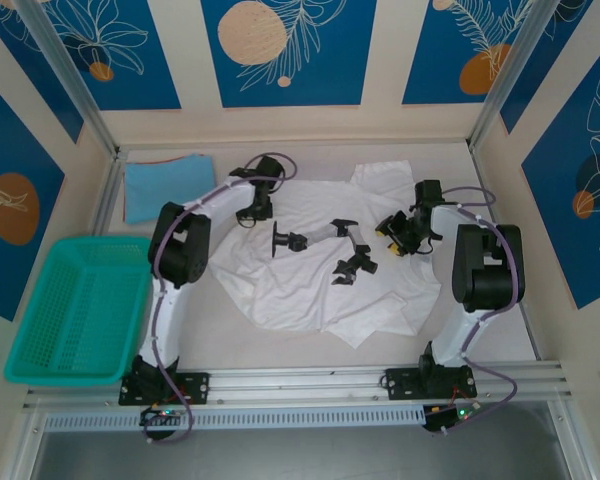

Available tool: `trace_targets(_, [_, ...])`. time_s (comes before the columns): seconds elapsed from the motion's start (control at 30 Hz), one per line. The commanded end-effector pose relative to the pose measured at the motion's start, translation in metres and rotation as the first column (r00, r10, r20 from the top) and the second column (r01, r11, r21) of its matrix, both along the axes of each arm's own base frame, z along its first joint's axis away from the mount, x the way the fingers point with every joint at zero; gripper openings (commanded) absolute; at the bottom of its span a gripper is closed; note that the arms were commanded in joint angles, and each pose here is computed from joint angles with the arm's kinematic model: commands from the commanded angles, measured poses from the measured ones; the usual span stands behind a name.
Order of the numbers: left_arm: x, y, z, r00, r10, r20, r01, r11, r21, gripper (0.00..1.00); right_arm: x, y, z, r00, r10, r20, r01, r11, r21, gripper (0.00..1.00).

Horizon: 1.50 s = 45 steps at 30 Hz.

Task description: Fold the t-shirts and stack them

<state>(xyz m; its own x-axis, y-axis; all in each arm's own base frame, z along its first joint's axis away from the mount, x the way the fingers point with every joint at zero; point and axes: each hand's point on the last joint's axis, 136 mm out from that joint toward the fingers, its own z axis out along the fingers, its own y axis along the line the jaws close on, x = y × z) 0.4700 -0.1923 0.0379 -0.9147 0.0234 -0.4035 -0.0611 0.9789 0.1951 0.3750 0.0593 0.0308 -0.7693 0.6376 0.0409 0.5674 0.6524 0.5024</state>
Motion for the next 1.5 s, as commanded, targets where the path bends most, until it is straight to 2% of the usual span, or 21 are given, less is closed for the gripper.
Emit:
trace_targets(0.0, [-0.010, 0.003, 0.000, 0.998, -0.067, 0.001, 0.064, 0.962, 0.264, 0.37, 0.002, 0.004, -0.005, 1.000, -0.004, -0.013, 0.004, 0.999, 0.039, 0.51])
trace_targets(0.1, [-0.015, -0.016, -0.001, 0.989, -0.146, 0.003, 0.136, 0.927, 0.348, 0.54, 0.002, 0.003, -0.008, 1.000, -0.014, -0.019, 0.015, 0.999, 0.050, 0.51])
trace_targets(0.2, [-0.014, -0.031, 0.004, 0.984, -0.180, -0.013, 0.176, 0.940, 0.292, 0.68, 0.003, 0.003, -0.009, 1.000, -0.017, -0.021, 0.018, 0.998, 0.064, 0.51])
trace_targets(0.27, [-0.009, -0.035, 0.019, 0.983, -0.181, 0.009, 0.174, 0.953, 0.248, 0.73, 0.003, 0.003, -0.009, 1.000, -0.017, -0.021, 0.019, 0.998, 0.067, 0.51])
trace_targets(0.4, [0.011, -0.025, 0.062, 0.991, -0.106, 0.080, 0.102, 0.993, 0.054, 0.78, 0.002, 0.004, -0.011, 1.000, -0.019, -0.023, 0.020, 0.997, 0.072, 0.51])
trace_targets(0.47, [0.021, -0.014, 0.076, 0.995, -0.044, 0.090, 0.049, 0.997, -0.054, 0.80, 0.002, 0.003, -0.011, 1.000, -0.020, -0.023, 0.022, 0.997, 0.076, 0.51])
trace_targets(0.57, [0.035, 0.014, 0.080, 0.995, 0.089, 0.047, -0.078, 0.977, -0.198, 0.78, 0.002, 0.003, -0.012, 0.999, -0.021, -0.024, 0.023, 0.997, 0.080, 0.50])
trace_targets(0.63, [0.044, 0.034, 0.076, 0.986, 0.166, 0.012, -0.156, 0.947, -0.282, 0.75, 0.002, 0.002, -0.012, 0.999, -0.024, -0.025, 0.026, 0.996, 0.081, 0.50])
trace_targets(0.77, [0.060, 0.059, 0.059, 0.966, 0.256, -0.041, -0.254, 0.900, -0.355, 0.70, 0.002, 0.002, -0.012, 0.999, -0.024, -0.024, 0.026, 0.997, 0.079, 0.50])
trace_targets(0.9, [0.078, 0.069, 0.045, 0.959, 0.276, -0.065, -0.280, 0.890, -0.359, 0.63, 0.003, 0.003, -0.012, 0.999, -0.020, -0.024, 0.022, 0.997, 0.079, 0.50])
trace_targets(1.13, [0.099, 0.060, 0.016, 0.963, 0.256, -0.085, -0.269, 0.877, -0.399, 0.53, 0.004, 0.003, -0.012, 1.000, -0.016, -0.024, 0.018, 0.997, 0.077, 0.50])
trace_targets(1.47, [0.120, 0.056, 0.001, 0.967, 0.251, -0.053, -0.248, 0.869, -0.428, 0.42, 0.004, 0.003, -0.012, 1.000, -0.015, -0.026, 0.017, 0.997, 0.075, 0.50])
